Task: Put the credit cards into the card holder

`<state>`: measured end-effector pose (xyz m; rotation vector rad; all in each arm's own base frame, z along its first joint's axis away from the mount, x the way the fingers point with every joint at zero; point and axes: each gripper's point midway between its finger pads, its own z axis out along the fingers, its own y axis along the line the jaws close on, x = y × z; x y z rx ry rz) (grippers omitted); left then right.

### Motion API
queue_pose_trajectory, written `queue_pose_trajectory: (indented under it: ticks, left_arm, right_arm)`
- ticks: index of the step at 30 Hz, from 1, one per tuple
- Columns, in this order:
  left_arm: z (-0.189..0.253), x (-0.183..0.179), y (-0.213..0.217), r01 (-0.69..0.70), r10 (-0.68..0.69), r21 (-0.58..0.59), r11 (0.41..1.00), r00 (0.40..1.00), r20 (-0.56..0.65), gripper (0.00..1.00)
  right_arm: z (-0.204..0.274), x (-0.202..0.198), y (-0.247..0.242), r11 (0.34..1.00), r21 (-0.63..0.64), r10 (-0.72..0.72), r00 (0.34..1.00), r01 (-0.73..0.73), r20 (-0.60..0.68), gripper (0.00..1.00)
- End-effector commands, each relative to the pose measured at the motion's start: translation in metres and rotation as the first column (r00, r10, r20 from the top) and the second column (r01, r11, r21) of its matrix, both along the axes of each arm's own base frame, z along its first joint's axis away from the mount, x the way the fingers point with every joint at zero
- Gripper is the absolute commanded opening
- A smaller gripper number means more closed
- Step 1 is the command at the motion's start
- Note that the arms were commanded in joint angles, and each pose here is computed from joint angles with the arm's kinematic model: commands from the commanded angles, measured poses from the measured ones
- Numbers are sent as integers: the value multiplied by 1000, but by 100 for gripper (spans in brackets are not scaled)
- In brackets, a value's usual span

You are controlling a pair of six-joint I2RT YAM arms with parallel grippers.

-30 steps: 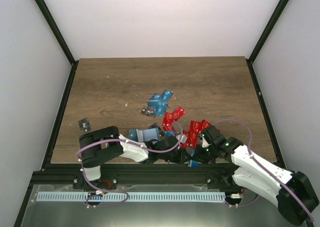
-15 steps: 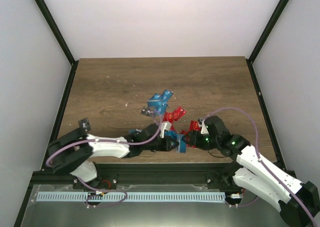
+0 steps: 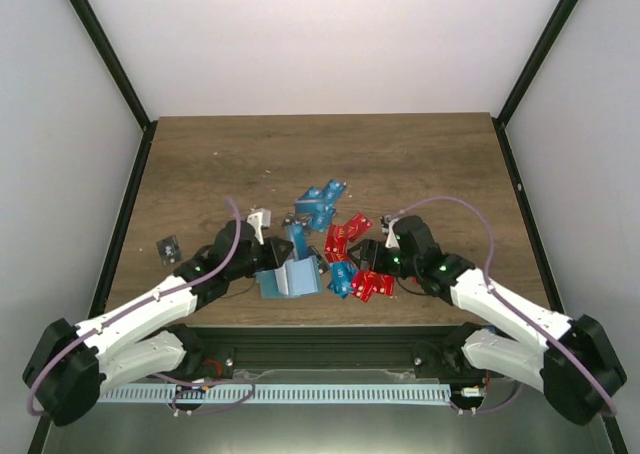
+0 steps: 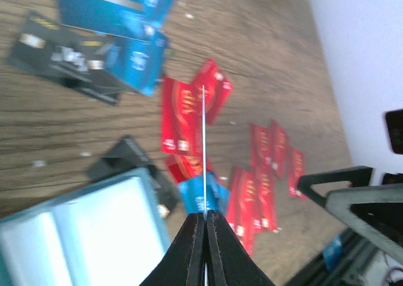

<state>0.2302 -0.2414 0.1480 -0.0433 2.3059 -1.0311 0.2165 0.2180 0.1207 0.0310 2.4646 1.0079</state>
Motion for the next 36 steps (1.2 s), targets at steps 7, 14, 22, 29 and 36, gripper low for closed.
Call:
queue_pose_trajectory:
  ticks: [7, 14, 22, 29, 36]
  left_arm:
    - [-46, 1, 38, -30, 42, 89, 996, 990, -135, 4]
    - [-58, -11, 47, -46, 63, 98, 994, 982, -178, 4]
    - [-71, -18, 49, -58, 72, 75, 995, 976, -204, 4]
    - [-74, -19, 47, -58, 68, 53, 997, 974, -217, 4]
    - [-79, -20, 43, -53, 60, 38, 998, 970, -234, 4]
  right_arm:
    - [10, 31, 58, 978, 61, 195, 977, -201, 86, 68]
    - [-15, 31, 79, 954, 118, 273, 962, -274, 25, 58]
    - [-31, 29, 92, 934, 168, 323, 946, -317, -13, 51]
    - [-41, 27, 92, 933, 172, 327, 945, -316, -35, 49]
    - [-50, 23, 94, 929, 192, 332, 941, -316, -58, 46]
